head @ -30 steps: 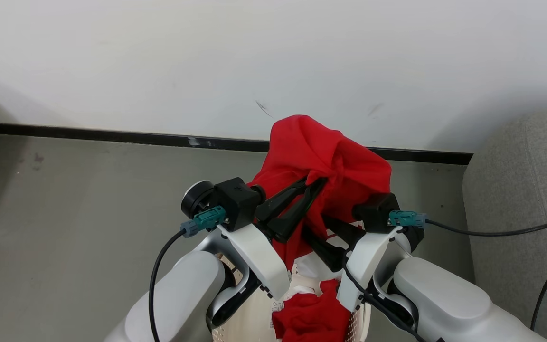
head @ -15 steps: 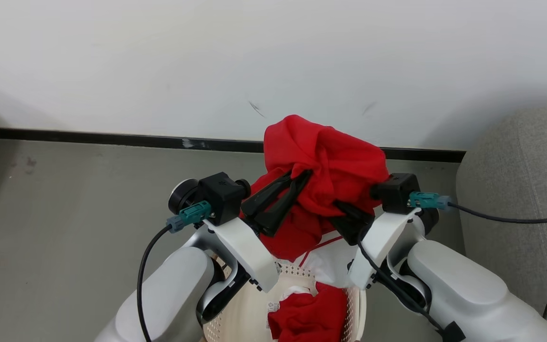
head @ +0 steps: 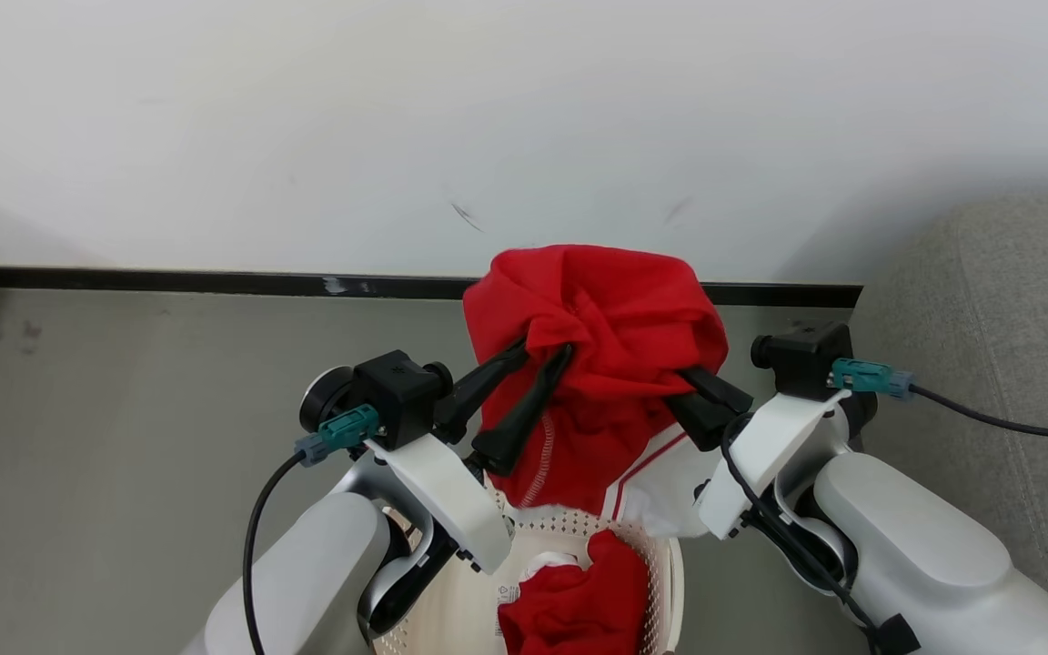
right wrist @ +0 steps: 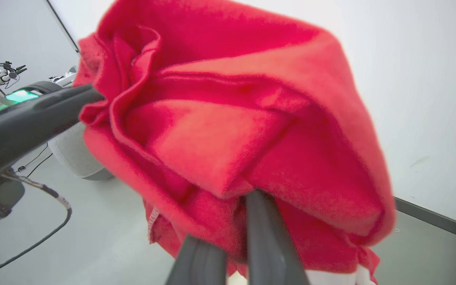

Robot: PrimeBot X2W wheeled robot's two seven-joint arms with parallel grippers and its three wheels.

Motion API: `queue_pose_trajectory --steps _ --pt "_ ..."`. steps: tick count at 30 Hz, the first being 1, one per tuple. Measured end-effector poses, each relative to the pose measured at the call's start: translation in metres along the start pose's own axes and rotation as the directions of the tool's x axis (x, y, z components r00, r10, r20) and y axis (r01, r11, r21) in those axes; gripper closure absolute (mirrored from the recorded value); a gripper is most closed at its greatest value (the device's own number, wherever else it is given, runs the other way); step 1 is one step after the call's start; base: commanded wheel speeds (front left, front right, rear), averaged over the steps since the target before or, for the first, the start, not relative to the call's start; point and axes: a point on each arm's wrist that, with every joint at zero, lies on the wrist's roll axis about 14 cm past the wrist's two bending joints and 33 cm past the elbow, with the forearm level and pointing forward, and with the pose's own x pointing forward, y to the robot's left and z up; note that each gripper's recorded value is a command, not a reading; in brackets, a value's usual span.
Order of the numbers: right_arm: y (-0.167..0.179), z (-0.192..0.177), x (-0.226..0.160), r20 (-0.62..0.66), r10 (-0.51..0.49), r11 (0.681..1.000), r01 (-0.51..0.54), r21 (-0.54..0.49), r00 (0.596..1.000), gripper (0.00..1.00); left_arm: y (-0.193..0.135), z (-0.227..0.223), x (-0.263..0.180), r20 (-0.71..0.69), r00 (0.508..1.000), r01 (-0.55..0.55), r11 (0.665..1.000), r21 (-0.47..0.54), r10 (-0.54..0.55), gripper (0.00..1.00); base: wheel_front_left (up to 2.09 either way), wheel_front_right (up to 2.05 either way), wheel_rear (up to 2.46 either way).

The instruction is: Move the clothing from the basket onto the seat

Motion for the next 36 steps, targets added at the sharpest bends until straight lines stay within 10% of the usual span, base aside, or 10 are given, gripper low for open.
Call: queue_pose_trajectory --steps 1,36 --pt "-0.003 0.002 -0.001 0.004 -0.009 1.0 0.009 -0.003 1.0 1.0 -0.001 -0.001 0.0 0.003 1.0 0.0 1.0 -0.003 0.0 0.0 0.0 0.0 0.0" --pt "-0.112 0.074 -0.112 0.236 -0.406 0.899 0.432 -0.07 0.883 1.0 -0.047 -0.027 0.02 -0.04 0.983 0.177 0.984 -0.029 -0.179 0.0 0.0 0.0 0.0"
